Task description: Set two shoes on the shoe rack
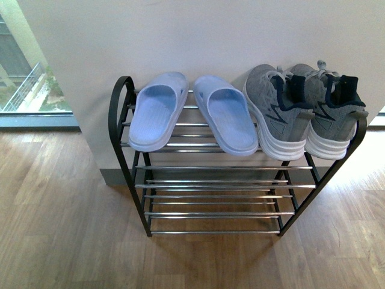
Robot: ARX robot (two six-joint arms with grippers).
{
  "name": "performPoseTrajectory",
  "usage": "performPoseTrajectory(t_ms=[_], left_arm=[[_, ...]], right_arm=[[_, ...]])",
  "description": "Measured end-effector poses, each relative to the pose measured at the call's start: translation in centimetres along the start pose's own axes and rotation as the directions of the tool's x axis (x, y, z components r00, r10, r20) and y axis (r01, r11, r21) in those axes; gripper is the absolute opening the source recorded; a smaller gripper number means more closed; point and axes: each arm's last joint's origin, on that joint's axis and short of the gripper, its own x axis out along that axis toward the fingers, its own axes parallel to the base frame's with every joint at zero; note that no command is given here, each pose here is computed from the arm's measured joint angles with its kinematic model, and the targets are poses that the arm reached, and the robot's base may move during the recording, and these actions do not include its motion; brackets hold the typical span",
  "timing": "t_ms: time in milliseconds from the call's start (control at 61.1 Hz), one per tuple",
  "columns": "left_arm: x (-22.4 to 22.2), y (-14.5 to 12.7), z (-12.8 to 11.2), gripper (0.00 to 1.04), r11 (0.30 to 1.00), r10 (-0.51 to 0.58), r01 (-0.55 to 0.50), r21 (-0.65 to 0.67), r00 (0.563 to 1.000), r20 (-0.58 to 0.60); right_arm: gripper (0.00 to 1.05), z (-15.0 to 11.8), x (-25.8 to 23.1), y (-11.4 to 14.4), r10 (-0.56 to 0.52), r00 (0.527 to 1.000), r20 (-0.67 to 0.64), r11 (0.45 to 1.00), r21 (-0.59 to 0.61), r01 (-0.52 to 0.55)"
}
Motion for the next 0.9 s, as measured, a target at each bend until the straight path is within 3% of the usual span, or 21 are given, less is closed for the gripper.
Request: performPoseTrajectory(t_ms=[901], left_arm=[[0.00,0.00,0.00,0.95,1.000,0.000,0.000,0.000,1.000,0.000]], right_arm=[[0.95,-0.01,0.00,0.00,0.000,1.000,-0.002,1.000,0.000,0.000]])
